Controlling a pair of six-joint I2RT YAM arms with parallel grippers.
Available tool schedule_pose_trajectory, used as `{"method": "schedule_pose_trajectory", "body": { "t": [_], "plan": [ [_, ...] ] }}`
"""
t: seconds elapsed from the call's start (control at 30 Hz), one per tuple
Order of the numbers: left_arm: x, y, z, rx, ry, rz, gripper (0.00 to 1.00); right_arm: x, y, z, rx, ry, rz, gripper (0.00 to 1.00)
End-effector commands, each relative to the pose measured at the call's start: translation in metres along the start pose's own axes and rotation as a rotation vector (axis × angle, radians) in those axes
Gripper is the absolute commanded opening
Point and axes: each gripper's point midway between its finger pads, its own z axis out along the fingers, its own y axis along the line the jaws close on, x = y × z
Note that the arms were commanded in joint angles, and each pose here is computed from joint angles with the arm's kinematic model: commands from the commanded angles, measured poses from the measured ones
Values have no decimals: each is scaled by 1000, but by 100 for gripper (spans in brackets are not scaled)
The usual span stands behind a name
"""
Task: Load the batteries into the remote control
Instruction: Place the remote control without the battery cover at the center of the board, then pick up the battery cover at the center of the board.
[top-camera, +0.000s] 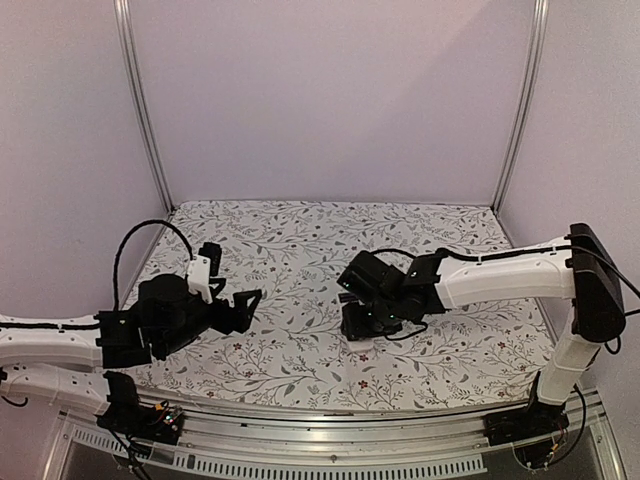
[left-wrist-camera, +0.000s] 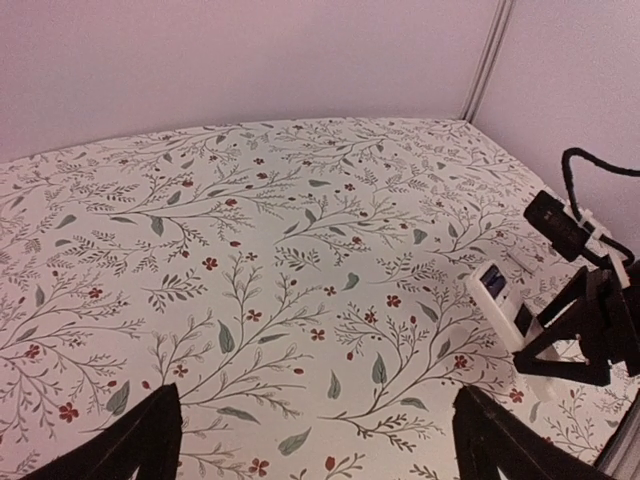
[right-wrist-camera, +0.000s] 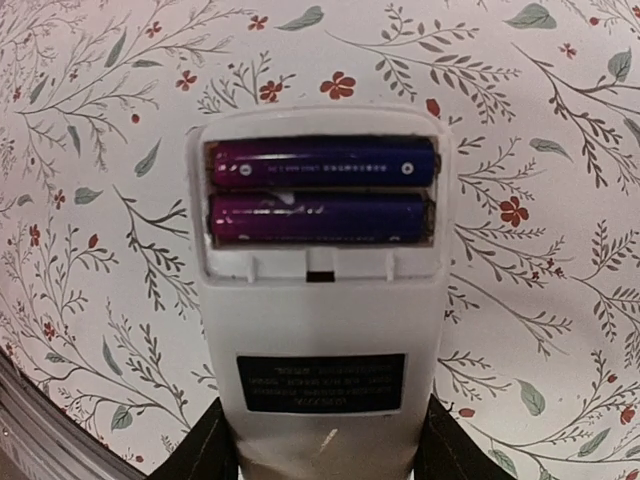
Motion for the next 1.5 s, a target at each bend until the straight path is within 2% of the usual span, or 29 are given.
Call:
{"method": "schedule_pose_trajectory", "body": {
  "t": [0.0, 0.4, 0.5, 0.63, 0.8, 1.07, 1.13, 1.2, 1.23, 1.33, 1.4, 1.47],
  "plan": [
    [3, 10, -2, -27, -7, -11, 93, 11, -26, 19, 137, 40, 61, 28],
    [7, 6, 2, -15, 11, 18, 93, 38, -36, 49, 184, 147, 84, 30],
    [7, 8, 0, -15, 7, 16, 93, 35, -34, 50, 181, 143, 82, 39],
    [5, 8, -1, -16, 0, 15, 94, 41, -32, 55, 177, 176, 76, 64],
    [5, 14, -3, -48, -1, 12, 92, 27, -19, 43, 127, 146, 62, 81],
    [16, 16, 2, -66, 22, 39, 83, -16, -16, -5, 7, 22, 5, 84],
    [28, 14, 10, -72, 70, 66, 83, -20, -25, -13, 2, 3, -17, 82],
    [35, 9, 16, -78, 110, 89, 83, -19, -41, -15, 21, 0, -9, 75],
    [39, 6, 19, -82, 128, 102, 83, -16, -51, -12, 39, 3, 2, 67],
    [46, -1, 26, -92, 163, 132, 83, -2, -78, -5, 94, 24, 53, 31],
    [48, -6, 28, -88, 172, 143, 83, 12, -85, 3, 107, 64, 55, 18],
    [51, -10, 30, -84, 179, 146, 84, 26, -89, 13, 115, 110, 55, 14]
  ]
}}
